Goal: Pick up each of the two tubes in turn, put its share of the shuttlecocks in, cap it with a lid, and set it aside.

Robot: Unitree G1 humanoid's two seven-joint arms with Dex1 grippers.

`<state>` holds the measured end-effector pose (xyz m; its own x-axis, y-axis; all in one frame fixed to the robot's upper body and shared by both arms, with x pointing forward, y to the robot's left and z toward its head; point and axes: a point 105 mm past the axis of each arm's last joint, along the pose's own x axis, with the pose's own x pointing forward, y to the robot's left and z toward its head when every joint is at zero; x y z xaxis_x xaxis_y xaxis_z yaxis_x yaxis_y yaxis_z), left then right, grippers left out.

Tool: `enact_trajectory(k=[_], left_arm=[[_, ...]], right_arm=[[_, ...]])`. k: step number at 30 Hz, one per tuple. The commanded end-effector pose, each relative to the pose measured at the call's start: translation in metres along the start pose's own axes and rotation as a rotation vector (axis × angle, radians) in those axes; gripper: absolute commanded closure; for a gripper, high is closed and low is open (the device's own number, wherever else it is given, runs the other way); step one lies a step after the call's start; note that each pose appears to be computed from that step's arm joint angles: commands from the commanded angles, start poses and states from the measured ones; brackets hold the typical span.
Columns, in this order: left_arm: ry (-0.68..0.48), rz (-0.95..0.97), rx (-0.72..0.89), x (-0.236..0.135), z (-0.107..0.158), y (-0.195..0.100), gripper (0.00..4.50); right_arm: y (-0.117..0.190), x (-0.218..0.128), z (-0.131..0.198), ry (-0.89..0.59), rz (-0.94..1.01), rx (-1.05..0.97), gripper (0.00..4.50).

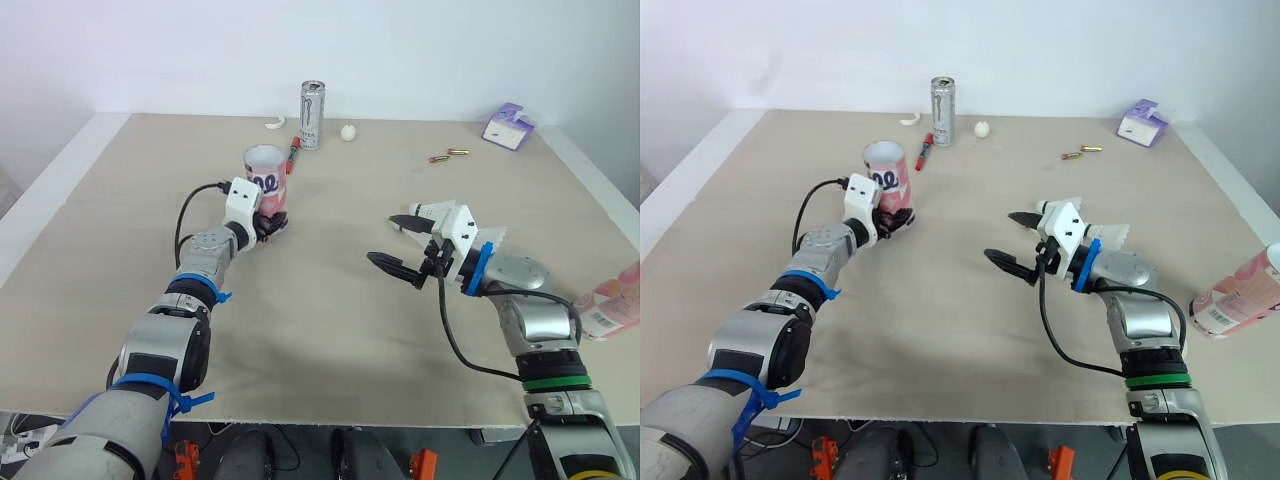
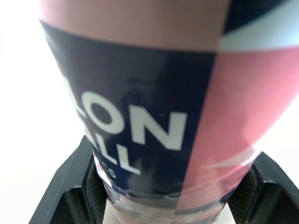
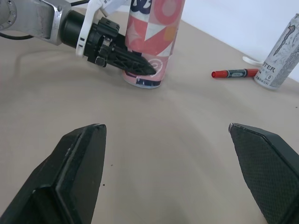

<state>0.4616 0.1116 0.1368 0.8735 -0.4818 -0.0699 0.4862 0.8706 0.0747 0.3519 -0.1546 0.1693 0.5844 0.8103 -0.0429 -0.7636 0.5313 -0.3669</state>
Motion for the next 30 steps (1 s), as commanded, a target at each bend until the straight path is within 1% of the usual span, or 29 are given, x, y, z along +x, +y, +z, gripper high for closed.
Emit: enact_trajectory(k=[1, 5, 8, 11, 16, 18, 21, 24, 28, 30], left_arm=[[-0.032, 0.018, 0.035, -0.003, 0.007, 0.007, 1.83], [-0.036, 0.017, 0.057, -0.005, 0.006, 0.009, 1.83], [-0.067, -0.045, 0.105, -0.008, 0.012, 0.005, 1.83], [-0.089, -0.154, 0.185, -0.013, 0.017, -0.004, 1.83], [-0.101, -0.412, 0.302, -0.032, 0.016, -0.028, 1.83], [-0.083, -0.545, 0.398, -0.045, 0.012, -0.043, 1.83], [-0.057, -0.678, 0.460, -0.058, 0.009, -0.061, 1.83], [-0.001, -0.841, 0.536, -0.074, 0.004, -0.085, 1.83], [0.031, -0.940, 0.536, -0.079, 0.008, -0.105, 1.83], [0.085, -1.005, 0.535, -0.086, 0.008, -0.116, 1.83]], right_arm=[[-0.006, -0.006, 0.016, -0.035, -0.019, -0.050, 0.00], [-0.006, -0.006, 0.016, -0.033, -0.016, -0.048, 0.00], [-0.003, -0.008, 0.016, -0.038, -0.018, -0.036, 0.00], [0.004, -0.011, 0.021, -0.053, -0.012, -0.031, 0.00], [0.018, -0.020, 0.032, -0.080, 0.009, -0.015, 0.00], [0.031, -0.024, 0.036, -0.084, 0.051, -0.008, 0.00], [0.045, -0.028, 0.040, -0.085, 0.100, 0.005, 0.00], [0.065, -0.034, 0.044, -0.084, 0.182, 0.019, 0.00], [0.083, -0.037, 0.044, -0.069, 0.263, 0.043, 0.00], [0.091, -0.041, 0.043, -0.062, 0.289, 0.074, 0.00]])
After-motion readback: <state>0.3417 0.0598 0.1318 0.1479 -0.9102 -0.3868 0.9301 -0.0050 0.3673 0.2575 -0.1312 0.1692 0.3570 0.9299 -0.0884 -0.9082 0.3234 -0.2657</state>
